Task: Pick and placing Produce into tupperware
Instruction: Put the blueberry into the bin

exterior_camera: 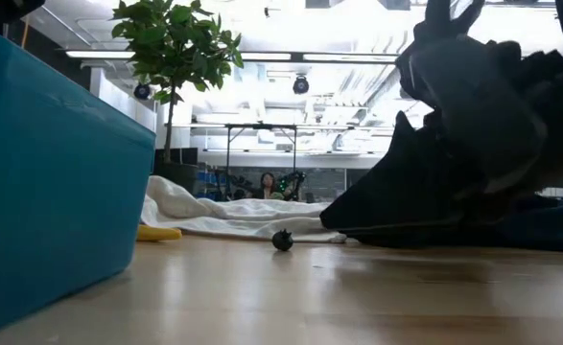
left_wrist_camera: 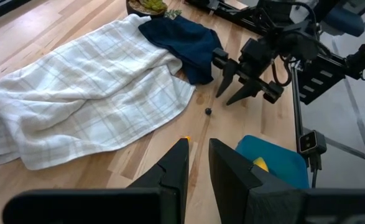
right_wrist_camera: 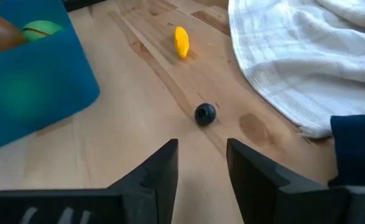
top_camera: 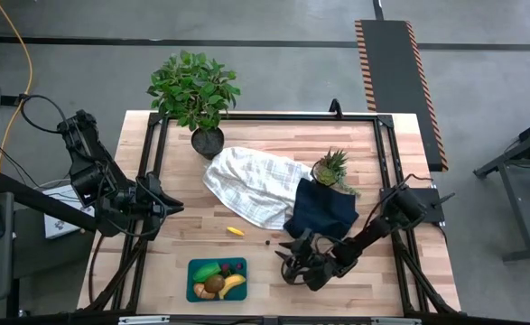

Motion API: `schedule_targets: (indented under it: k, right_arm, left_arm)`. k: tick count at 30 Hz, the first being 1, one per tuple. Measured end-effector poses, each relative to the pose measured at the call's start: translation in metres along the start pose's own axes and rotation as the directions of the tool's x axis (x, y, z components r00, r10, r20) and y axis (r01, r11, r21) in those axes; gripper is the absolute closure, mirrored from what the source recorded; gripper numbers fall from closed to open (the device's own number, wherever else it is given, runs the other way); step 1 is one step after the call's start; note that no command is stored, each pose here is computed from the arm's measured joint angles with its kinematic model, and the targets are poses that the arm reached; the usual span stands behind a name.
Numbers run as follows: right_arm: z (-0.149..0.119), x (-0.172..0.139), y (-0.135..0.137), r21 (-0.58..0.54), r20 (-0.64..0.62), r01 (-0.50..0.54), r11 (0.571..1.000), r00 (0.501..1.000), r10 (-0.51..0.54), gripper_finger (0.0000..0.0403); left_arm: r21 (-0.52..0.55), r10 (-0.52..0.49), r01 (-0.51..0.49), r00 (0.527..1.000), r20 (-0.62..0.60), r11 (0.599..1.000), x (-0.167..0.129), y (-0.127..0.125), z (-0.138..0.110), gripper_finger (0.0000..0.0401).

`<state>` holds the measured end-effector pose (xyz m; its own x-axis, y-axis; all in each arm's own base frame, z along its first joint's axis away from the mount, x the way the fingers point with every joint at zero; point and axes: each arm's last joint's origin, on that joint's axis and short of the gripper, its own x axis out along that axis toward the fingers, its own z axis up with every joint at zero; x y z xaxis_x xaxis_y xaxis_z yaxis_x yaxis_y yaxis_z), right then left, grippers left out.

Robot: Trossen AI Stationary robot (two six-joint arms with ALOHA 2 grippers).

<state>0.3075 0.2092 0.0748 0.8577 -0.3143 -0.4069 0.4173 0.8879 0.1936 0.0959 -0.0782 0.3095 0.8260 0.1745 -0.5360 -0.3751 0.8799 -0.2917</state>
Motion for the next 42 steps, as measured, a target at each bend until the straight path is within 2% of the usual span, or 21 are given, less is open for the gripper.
schedule_targets:
  k: [17,42]
  right_arm:
    - [-0.001,0.008,-0.005,-0.008,0.009,0.032,0.999,0.999,-0.032,0.0272]
    - [0.011,0.027,-0.014,-0.063,-0.052,-0.036,0.997,0.998,0.033,0.0272]
  left_arm:
    - [-0.002,0.0,0.0,1.0,0.0,1.0,0.0,0.0,0.0,0.0348]
    - [0.001,0.001,-0.001,1.0,-0.001,1.0,0.0,0.0,0.0,0.0348]
